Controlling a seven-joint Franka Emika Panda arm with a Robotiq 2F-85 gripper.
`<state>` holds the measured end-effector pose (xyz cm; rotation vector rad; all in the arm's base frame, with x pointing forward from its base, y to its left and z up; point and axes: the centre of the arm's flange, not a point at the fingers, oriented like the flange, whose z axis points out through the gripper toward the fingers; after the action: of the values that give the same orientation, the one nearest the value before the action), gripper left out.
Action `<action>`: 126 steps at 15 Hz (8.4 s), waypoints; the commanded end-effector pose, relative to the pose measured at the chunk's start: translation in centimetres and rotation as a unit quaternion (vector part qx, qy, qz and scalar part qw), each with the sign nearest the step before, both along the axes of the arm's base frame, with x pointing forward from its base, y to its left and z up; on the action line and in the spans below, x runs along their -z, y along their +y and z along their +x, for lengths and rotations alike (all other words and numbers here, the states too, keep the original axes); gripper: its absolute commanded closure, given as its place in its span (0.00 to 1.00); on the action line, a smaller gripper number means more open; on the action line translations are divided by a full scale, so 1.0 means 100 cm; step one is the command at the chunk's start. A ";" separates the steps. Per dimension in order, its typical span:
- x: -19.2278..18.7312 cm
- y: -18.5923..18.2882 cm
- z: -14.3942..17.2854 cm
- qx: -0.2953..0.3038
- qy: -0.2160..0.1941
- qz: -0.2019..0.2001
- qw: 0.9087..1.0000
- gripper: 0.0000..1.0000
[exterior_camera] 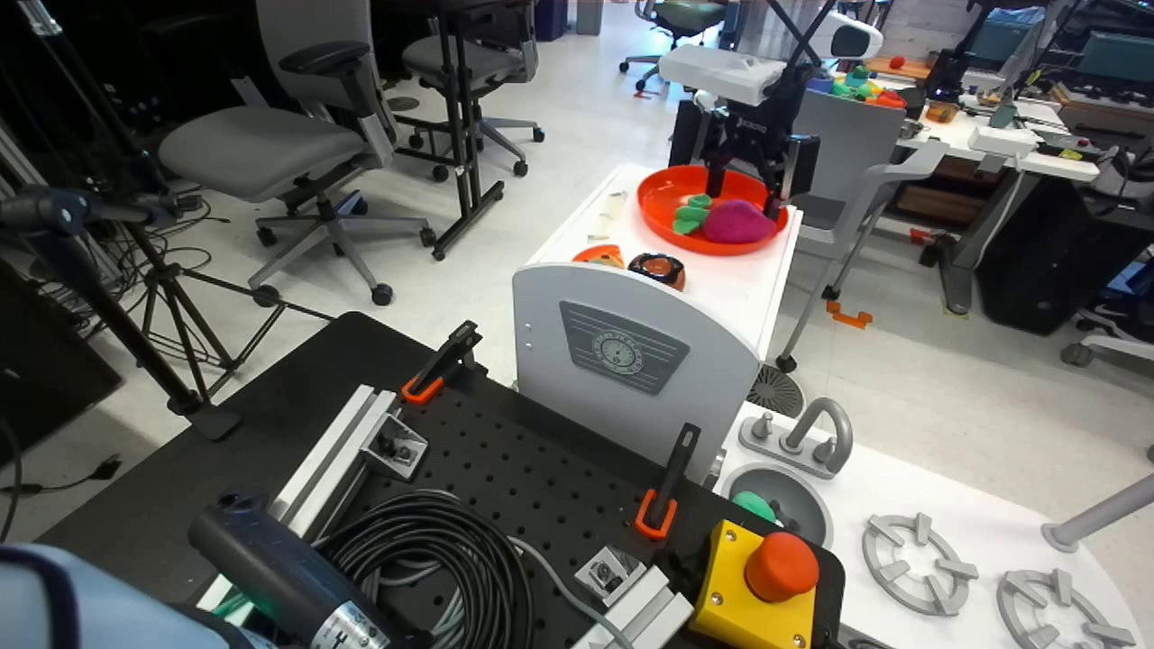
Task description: Remove the tulip plush toy from the orange plate
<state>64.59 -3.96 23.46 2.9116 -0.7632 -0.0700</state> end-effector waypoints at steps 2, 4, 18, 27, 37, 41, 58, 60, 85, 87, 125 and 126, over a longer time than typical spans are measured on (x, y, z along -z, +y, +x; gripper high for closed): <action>-0.008 0.002 -0.013 0.005 -0.012 -0.005 1.000 0.00; -0.009 0.002 -0.014 0.007 -0.012 -0.004 1.000 0.00; -0.012 0.005 -0.033 0.022 -0.029 -0.004 0.999 0.00; -0.011 0.005 -0.037 0.028 -0.029 -0.004 0.999 0.58; -0.015 0.003 -0.035 0.032 -0.025 0.002 0.999 0.32; -0.021 0.002 -0.032 0.038 -0.021 0.011 0.999 0.02; -0.036 0.009 -0.045 0.076 0.010 0.027 0.997 0.00; -0.032 0.014 -0.048 0.080 0.014 0.025 0.996 0.00; -0.031 0.019 -0.059 0.110 -0.002 0.025 0.994 0.97; -0.036 0.016 -0.063 0.115 -0.013 0.031 0.993 0.97; -0.045 -0.137 -0.130 0.255 -0.030 0.061 0.965 0.97; -0.045 -0.138 -0.129 0.231 -0.033 0.040 0.972 0.97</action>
<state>52.00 -17.88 27.77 2.7414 -1.6491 -0.1445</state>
